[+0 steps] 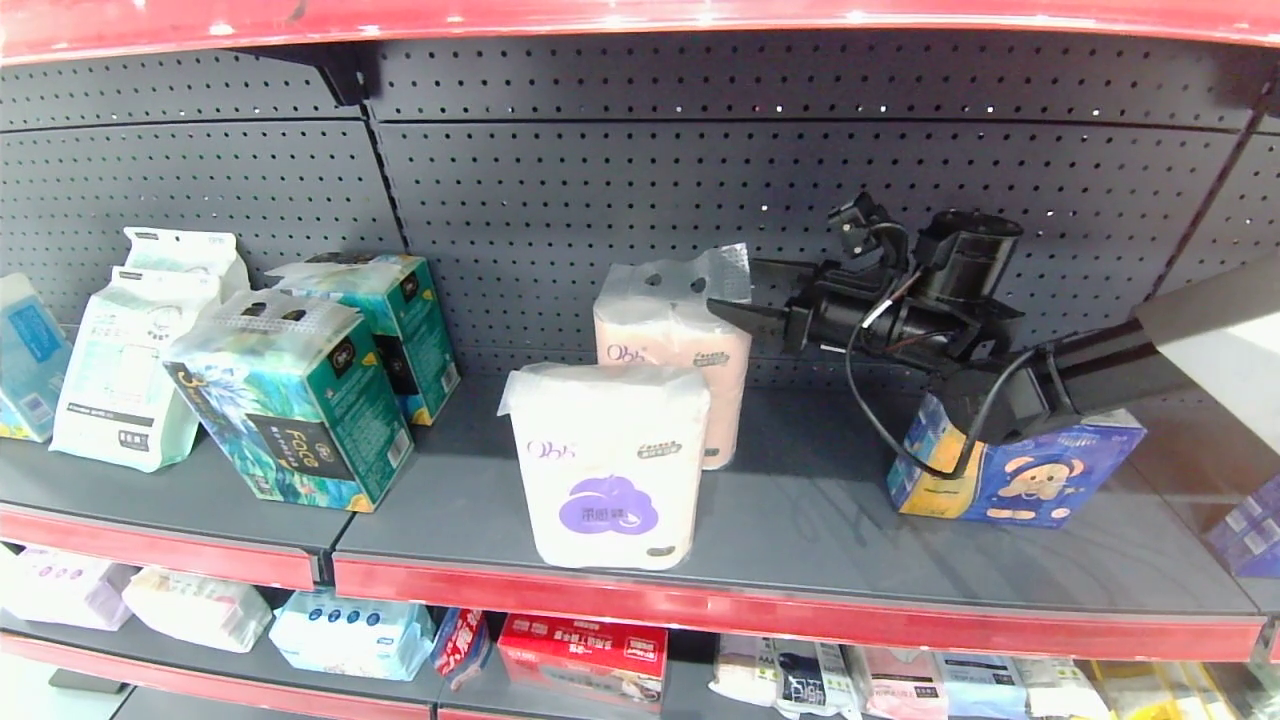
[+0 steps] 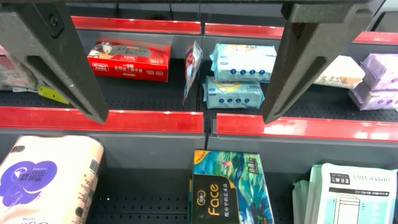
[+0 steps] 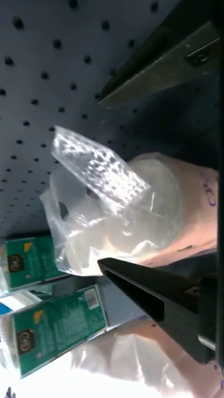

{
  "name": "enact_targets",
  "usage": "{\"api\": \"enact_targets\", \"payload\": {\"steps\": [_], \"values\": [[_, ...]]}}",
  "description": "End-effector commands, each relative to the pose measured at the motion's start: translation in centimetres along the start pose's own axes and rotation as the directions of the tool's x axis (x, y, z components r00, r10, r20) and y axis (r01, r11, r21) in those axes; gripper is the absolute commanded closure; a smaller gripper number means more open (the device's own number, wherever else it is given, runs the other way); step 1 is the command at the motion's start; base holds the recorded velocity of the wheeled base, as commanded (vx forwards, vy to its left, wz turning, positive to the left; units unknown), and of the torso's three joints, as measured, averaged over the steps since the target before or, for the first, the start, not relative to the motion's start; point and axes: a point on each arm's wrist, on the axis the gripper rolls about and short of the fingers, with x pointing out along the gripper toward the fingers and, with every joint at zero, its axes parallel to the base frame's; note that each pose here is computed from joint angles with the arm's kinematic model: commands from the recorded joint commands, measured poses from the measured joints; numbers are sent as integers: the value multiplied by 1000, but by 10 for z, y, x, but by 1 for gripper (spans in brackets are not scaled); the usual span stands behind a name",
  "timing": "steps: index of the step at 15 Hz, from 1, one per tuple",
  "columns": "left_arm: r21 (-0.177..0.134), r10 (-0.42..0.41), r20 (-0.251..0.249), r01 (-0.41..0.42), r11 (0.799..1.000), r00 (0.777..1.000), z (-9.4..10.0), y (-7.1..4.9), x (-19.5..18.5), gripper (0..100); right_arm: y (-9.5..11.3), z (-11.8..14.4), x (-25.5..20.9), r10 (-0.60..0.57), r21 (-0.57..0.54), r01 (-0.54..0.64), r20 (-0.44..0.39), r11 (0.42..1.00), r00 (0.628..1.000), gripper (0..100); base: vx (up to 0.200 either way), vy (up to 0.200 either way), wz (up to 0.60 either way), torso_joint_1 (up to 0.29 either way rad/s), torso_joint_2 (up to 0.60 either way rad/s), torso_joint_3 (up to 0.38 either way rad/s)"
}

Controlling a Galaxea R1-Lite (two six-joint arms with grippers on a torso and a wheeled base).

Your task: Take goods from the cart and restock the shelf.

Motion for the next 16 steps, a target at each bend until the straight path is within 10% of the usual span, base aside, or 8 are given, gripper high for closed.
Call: {"api": "enact_targets", "payload": {"steps": [1, 16], "values": [[0, 0, -1, 0, 1000, 1000, 0, 0, 0, 0, -2, 16, -8, -15, -19, 16, 21, 1000, 1000, 0, 0, 0, 0, 0, 0, 0], [0, 0, -1, 0, 1000, 1000, 0, 0, 0, 0, 28, 84, -99, -311, 101, 306, 45, 947, 949, 0, 0, 0, 0, 0, 0, 0]]}}
